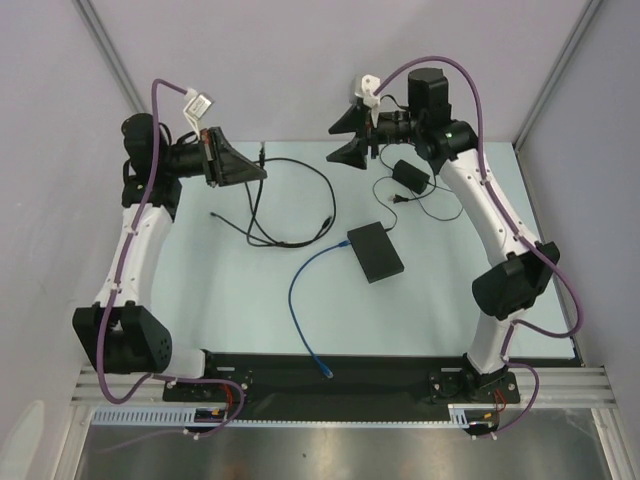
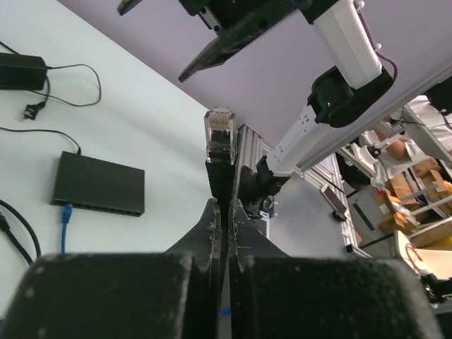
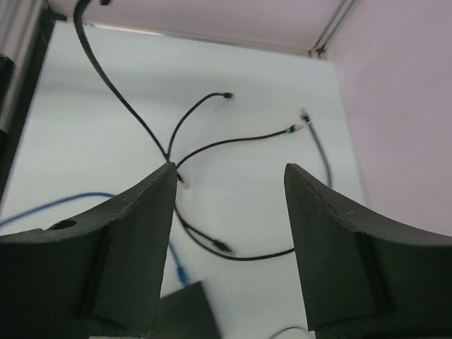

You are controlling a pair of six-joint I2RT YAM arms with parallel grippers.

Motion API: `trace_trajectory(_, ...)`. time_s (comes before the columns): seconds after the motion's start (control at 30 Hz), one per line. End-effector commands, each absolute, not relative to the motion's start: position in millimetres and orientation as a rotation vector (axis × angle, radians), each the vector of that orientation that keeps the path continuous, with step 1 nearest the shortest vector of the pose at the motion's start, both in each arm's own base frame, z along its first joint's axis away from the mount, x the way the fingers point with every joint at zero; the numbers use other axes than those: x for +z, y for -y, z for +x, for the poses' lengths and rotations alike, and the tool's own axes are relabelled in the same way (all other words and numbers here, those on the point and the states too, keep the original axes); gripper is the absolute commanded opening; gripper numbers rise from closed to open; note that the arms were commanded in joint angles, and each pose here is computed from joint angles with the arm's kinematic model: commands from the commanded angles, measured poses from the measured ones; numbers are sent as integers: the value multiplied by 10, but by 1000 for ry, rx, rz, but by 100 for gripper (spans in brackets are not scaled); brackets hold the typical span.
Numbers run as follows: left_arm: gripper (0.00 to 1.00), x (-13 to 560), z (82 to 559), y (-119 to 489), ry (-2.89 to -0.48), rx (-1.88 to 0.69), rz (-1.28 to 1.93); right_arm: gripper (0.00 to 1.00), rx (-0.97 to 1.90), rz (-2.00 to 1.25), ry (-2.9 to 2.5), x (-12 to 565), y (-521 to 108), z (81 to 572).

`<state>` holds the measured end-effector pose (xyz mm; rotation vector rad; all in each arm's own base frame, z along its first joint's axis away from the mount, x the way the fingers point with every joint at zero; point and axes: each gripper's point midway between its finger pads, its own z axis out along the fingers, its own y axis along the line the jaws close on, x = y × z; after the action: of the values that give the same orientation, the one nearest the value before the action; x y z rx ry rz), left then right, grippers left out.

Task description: Insert the plug into the switch port

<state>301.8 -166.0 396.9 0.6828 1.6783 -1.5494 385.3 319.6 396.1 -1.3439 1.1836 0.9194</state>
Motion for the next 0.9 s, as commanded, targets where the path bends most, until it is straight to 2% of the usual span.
trace_trajectory(0.0,0,3933,2768,1666,-1684,-1684,816,66,645,-1518,-861,4274,-3236,3586)
trace_trajectory(0.13,1,3896,2766,1688,-1693,-1698,809,64,606,-1531,-766,4354,-3308,3497)
trace_trajectory(0.33,0,3820,2621,1814,-1669,-1727,888,65,805,-1452,-782,4516,-3498,3392)
trace_trajectory(0.43,0,3766,2638,1821,-1681,-1736,872,66,803,-1517,-758,4418,-3569,3296)
trace_trajectory(0.6,0,3631,2783,1849,-1717,-1707,778,67,501,-1743,-544,4107,-3717,3197)
trace_trajectory(0.67,0,3438,2833,1852,-1819,-1704,680,68,440,-1794,-510,4009,-3751,3175)
trace_trajectory(0.7,0,3203,2975,1828,-1956,-1574,582,68,396,-1815,-518,3954,-3746,3209)
trace_trajectory(0.73,0,3277,2969,1902,-1975,-1474,673,68,379,-1842,-519,3876,-3730,3207)
trace_trajectory(0.77,0,3059,2767,1901,-2052,-1434,787,68,327,-1865,-490,3844,-3720,3227)
trace_trajectory(0.87,0,2838,2755,1978,-2125,-1490,812,68,294,-1902,-467,3701,-3679,3207)
